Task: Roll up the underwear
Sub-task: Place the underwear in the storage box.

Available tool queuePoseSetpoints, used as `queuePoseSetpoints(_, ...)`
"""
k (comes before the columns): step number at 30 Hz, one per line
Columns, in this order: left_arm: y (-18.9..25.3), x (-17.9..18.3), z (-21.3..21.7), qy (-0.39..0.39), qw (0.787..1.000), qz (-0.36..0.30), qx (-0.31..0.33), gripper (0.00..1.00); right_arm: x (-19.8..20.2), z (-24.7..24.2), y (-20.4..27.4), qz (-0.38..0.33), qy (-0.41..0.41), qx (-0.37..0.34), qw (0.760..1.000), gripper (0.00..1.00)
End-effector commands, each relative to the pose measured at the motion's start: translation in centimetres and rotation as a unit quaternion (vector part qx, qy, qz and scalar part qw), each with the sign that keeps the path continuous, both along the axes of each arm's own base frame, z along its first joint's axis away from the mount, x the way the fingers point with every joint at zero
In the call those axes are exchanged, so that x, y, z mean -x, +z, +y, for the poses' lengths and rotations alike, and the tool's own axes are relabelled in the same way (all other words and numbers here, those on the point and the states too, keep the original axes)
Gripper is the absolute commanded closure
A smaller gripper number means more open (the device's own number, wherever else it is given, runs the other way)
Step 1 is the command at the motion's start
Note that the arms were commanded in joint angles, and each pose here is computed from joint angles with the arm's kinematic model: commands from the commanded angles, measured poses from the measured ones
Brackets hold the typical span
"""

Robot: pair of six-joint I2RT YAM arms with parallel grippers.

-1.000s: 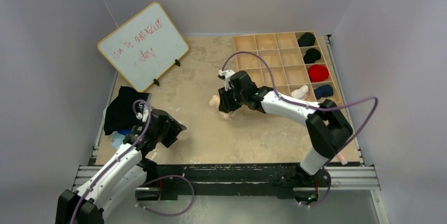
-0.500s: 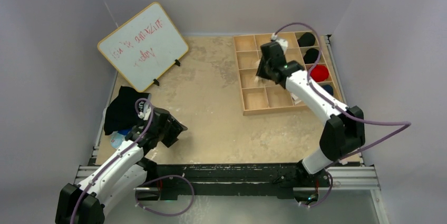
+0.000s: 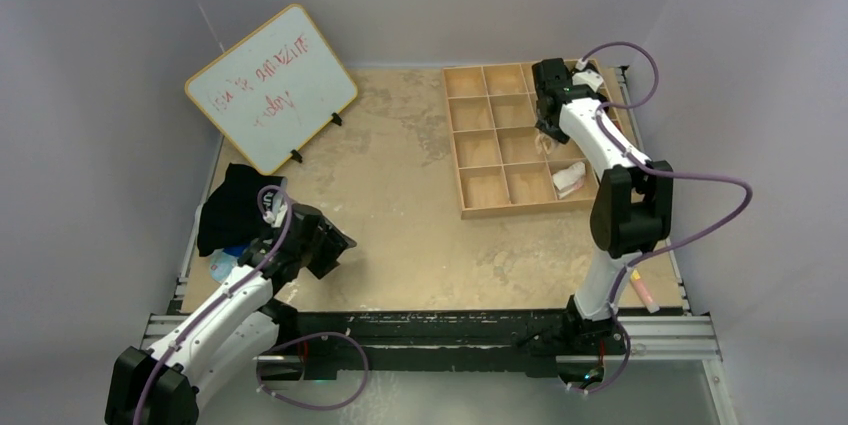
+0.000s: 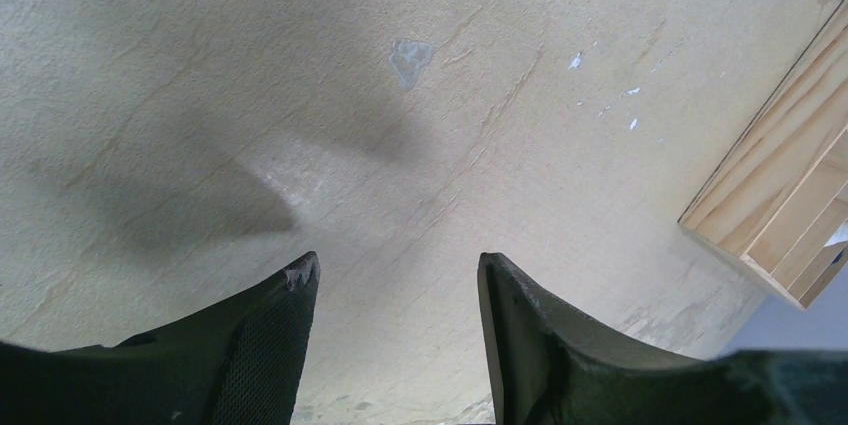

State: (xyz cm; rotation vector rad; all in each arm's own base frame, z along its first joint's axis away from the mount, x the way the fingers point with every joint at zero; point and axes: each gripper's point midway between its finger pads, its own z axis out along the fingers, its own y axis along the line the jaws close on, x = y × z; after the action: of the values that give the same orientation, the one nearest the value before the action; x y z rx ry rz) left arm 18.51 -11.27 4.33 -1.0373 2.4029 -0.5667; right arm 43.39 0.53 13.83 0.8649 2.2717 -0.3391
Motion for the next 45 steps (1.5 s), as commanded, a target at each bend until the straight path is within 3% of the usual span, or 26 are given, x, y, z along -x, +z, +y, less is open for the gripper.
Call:
queuePoseSetpoints(1, 2.0, -1.5, -0.7, -0.016, 0.999, -0.037, 0.007, 0.43, -0.7, -2.9, 1.1, -0.009, -0.064, 0.029, 0.997, 1.0)
queuePoseSetpoints(10, 2.4, -1.7, -0.6, -0.021, 0.999, -0.04, 0.0, 0.44, -1.2, -5.3, -2.6, 0.054, -0.107, 0.039, 0.992, 1.0)
queuePoseSetpoints(25, 2.4, -1.7, -0.7, -0.025, 0.999, -0.037, -0.001, 0.44, -3.5, -5.0, -8.1, 0.083, -0.084, 0.029, 0.993, 1.0)
queuePoseSetpoints(41, 2.1, -1.7, -0.8, -0.03, 0.999, -0.034, -0.003, 0.45, -4.5, -5.5, -10.2, 0.023, -0.128, 0.018, 0.991, 1.0)
queuePoseSetpoints(45, 1.9, -1.7, -0.9, -0.033, 0.999, -0.03, -0.001, 0.45, -3.6, -5.6, -10.3, 0.042, -0.145, 0.021, 0.988, 0.87)
